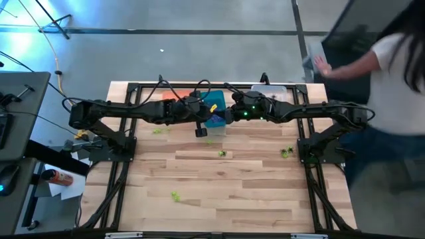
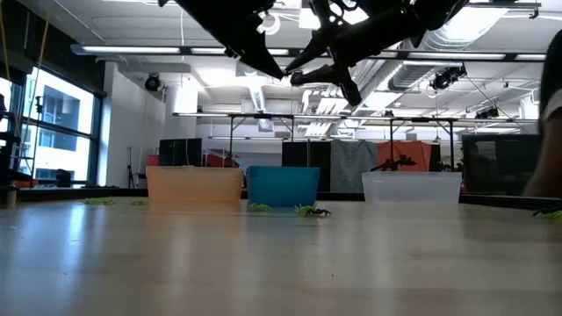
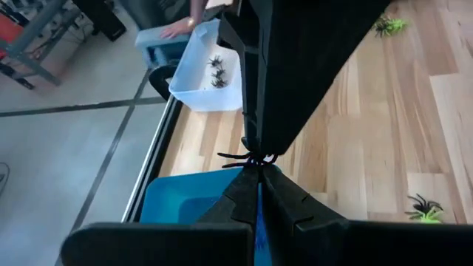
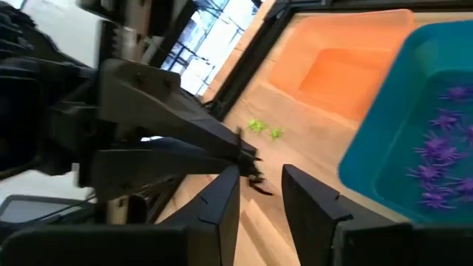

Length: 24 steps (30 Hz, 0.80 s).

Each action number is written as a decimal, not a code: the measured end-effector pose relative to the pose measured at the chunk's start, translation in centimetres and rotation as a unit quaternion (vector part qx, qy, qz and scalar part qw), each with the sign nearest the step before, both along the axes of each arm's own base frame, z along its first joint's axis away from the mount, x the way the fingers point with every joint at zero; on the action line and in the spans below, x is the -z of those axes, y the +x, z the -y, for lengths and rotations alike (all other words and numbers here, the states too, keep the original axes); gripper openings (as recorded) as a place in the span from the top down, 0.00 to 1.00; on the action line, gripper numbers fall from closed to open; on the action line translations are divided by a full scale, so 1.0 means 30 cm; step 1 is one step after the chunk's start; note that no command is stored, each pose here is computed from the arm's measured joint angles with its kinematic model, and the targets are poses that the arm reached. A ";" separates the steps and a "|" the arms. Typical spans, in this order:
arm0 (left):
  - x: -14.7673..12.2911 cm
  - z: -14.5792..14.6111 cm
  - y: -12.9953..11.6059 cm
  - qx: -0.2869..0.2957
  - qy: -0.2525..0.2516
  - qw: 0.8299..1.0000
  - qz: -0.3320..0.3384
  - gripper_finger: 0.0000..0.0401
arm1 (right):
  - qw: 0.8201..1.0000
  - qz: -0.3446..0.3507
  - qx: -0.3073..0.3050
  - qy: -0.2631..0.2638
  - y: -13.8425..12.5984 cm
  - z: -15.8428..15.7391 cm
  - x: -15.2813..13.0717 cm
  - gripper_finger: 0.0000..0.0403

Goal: Sort Halloween decoration
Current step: Put the black spider toy into the transparent bin

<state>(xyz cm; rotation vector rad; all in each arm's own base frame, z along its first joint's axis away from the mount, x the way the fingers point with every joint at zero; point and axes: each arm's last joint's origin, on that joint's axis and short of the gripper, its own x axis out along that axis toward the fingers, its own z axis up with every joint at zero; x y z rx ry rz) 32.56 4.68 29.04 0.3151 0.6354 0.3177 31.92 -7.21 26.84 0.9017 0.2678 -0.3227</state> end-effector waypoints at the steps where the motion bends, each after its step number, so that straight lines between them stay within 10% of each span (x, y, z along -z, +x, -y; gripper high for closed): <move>1: -0.002 0.000 0.001 -0.001 0.001 1.000 0.004 1.00 | 1.000 -0.001 0.004 -0.002 0.000 0.001 0.000 0.75; 13: -0.006 0.001 0.005 0.007 0.006 1.000 0.009 1.00 | 0.999 0.019 0.012 -0.029 0.000 0.021 -0.015 0.68; 24: -0.007 -0.001 0.005 0.002 0.009 1.000 0.011 1.00 | 0.999 0.017 0.004 -0.031 0.000 0.019 -0.014 0.82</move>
